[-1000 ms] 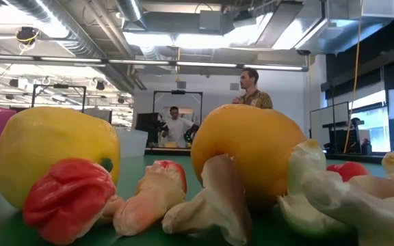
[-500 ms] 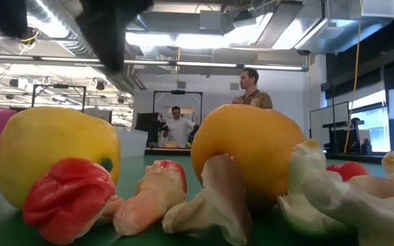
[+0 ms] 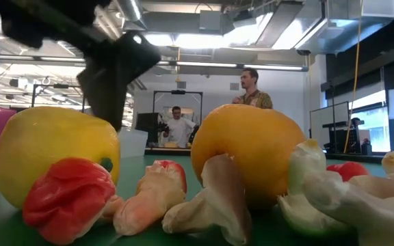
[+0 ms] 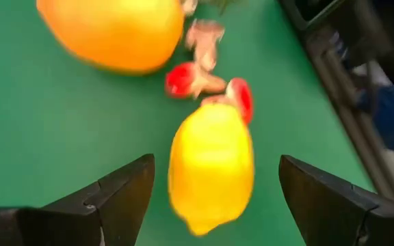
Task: Sort produce into baskets
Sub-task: Put the yellow lemon into the orange bin
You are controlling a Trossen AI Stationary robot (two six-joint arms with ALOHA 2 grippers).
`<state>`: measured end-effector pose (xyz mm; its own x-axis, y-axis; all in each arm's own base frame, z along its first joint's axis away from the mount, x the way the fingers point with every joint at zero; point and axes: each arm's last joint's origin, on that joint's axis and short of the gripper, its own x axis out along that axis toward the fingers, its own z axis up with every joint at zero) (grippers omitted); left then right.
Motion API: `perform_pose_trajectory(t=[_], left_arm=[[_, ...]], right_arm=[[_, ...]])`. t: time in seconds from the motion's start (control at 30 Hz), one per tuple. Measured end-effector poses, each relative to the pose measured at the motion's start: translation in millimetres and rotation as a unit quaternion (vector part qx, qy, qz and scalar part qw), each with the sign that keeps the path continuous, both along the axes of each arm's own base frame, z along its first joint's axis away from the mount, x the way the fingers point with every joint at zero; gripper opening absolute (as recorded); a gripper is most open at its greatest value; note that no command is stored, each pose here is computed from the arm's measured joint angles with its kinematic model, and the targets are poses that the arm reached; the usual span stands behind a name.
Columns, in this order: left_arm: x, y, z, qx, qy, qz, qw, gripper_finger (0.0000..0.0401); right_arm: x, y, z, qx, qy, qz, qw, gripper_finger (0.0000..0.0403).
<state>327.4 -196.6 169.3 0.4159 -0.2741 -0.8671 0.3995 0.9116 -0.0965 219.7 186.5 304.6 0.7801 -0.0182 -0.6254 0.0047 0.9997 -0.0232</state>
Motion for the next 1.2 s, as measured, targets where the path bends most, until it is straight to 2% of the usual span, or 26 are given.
perform_pose_trajectory(t=[0.37,0.83,1.07,1.2], left_arm=[[-5,4,-21,-0.027,-0.025,0.011,0.999,0.0308],[-4,8,-31,-0.061,-0.081,0.015,0.995,0.0308],[-4,9,-42,-0.064,-0.069,0.022,0.995,0.0307],[-4,8,-51,-0.061,-0.057,0.024,0.996,0.0291]], right_arm=[[0,0,0,0.000,0.000,0.000,1.000,0.0221],[0,0,0,0.009,0.000,-0.007,1.000,0.0221],[0,0,0,0.009,0.000,-0.007,1.000,0.0221],[0,0,0,0.009,0.000,-0.007,1.000,0.0221]])
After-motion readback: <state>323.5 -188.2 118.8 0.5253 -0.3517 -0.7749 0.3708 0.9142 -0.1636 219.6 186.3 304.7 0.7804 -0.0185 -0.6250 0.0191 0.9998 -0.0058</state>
